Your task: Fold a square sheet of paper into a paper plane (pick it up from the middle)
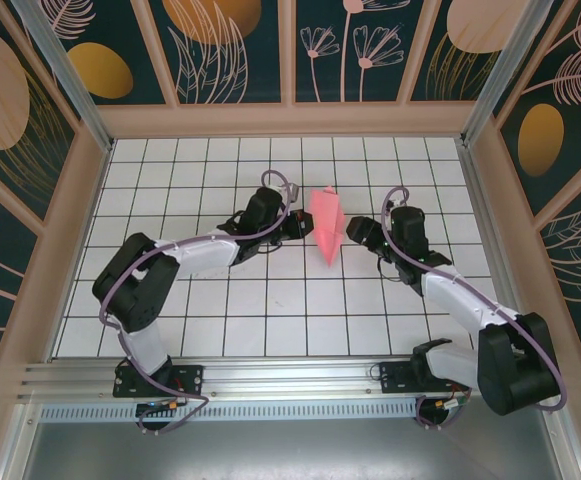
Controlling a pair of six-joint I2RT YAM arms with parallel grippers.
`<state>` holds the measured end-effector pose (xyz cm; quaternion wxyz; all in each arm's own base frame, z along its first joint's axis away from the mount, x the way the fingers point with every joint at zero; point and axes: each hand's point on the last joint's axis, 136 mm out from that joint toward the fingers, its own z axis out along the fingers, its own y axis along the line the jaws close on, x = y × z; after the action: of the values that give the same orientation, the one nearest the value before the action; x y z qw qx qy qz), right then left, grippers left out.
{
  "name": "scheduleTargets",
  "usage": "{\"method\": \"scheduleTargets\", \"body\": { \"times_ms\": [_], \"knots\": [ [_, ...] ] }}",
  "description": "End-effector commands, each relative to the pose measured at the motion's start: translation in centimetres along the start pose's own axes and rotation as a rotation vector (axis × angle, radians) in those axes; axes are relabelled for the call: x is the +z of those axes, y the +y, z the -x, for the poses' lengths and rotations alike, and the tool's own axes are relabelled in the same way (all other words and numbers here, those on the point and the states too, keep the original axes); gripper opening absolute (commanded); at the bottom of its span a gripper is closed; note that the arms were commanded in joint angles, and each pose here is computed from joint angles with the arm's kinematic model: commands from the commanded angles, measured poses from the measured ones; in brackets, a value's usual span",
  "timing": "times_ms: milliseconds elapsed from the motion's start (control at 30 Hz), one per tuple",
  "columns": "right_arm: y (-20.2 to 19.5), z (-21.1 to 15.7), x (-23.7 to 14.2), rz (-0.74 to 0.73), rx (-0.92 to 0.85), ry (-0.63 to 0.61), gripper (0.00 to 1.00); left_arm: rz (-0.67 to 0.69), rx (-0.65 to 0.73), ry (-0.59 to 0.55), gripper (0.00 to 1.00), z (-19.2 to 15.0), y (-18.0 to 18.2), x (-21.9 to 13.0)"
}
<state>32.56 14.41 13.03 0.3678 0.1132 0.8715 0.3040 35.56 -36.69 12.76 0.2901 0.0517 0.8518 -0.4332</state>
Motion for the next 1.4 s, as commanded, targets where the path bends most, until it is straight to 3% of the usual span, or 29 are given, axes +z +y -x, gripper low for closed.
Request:
{"method": "scheduleTargets", "body": {
  "times_ms": [0,500,667,933,1100,1367],
  "knots": [
    [0.9,-1.2,0.1,0.068,-0.005,0.049,0.71,-0.062,-0.014,0.067,0.00,-1.9,1.1,1.4],
    [1.1,-6.2,4.2,-0.048,-0.148,0.223,0.61,0.037,-0.100,0.142,0.00,-4.8,7.4,1.9],
    [2.4,-7.2,5.5,-0.028,-0.186,0.278,0.58,0.071,-0.114,0.157,0.00,-5.3,8.8,2.0],
    [2.3,-8.1,6.8,-0.052,-0.201,0.324,0.56,0.091,-0.120,0.165,0.00,-5.6,9.7,1.8],
    [3.9,-8.5,6.7,-0.007,-0.234,0.339,0.45,0.092,-0.118,0.165,0.00,-5.5,9.7,1.8],
    [4.0,-9.3,7.1,-0.002,-0.235,0.368,0.43,0.089,-0.118,0.167,0.00,-5.5,9.6,1.8]
  ]
}}
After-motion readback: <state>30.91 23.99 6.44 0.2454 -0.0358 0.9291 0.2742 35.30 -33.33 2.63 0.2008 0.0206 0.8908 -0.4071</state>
